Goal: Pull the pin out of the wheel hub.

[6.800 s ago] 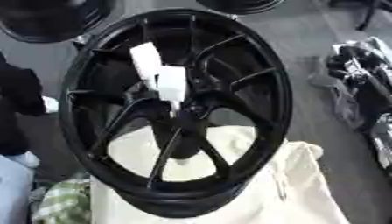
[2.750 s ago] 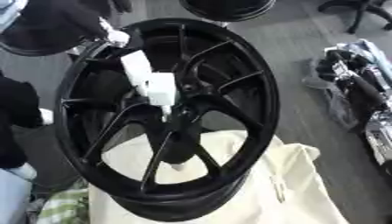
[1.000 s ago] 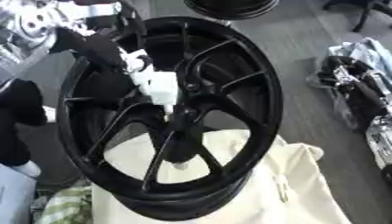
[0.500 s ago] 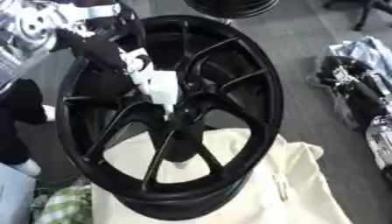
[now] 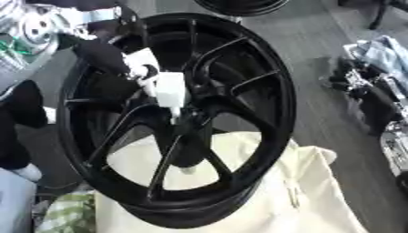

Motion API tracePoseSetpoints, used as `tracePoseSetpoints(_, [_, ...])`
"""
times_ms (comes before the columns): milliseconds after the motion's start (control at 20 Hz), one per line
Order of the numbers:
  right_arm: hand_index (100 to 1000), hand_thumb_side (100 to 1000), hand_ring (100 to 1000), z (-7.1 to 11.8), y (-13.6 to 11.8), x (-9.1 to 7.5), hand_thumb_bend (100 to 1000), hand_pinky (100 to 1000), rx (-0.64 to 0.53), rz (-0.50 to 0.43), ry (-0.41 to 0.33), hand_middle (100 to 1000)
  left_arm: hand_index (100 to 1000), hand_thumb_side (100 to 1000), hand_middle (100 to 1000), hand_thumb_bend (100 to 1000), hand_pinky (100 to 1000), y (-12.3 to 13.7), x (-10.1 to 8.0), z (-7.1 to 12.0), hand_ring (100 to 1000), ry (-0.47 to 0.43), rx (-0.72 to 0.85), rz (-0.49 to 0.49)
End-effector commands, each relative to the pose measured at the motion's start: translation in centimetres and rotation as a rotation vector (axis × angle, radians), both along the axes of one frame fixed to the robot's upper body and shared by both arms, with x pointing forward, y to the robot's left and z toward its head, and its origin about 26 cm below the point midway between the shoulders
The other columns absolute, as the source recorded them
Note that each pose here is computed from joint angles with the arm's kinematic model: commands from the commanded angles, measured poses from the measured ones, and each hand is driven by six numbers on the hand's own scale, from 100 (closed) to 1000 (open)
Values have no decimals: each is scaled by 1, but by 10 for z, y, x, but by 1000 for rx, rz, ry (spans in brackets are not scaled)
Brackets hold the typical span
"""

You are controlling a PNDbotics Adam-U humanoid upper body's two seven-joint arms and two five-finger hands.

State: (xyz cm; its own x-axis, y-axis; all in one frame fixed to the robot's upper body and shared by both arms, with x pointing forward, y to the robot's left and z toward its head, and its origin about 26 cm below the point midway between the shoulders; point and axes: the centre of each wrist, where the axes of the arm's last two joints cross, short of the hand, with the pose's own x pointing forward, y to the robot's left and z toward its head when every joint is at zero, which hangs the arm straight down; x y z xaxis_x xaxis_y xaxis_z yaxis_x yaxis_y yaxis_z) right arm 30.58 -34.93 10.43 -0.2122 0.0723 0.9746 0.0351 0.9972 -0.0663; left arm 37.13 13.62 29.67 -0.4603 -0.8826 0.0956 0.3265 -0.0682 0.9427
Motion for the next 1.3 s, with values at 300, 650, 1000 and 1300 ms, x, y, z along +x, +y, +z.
tracePoseSetpoints(300, [735,407,718,7,-2,0,246,809,-25,1,-22,631,829,495,794,410,888,6,3,10,830,29,-7,69])
tracePoseSetpoints(650, [735,409,718,7,-1,0,244,809,-24,3,-20,632,829,509,794,419,889,7,8,6,830,50,-10,88])
tracePoseSetpoints(1000, [736,412,719,7,-1,0,242,810,-22,4,-19,632,828,511,793,425,889,11,16,-1,831,71,3,103])
tracePoseSetpoints(1300, [736,414,720,6,-1,0,241,811,-21,3,-16,632,798,501,780,381,879,9,16,-2,821,92,10,82])
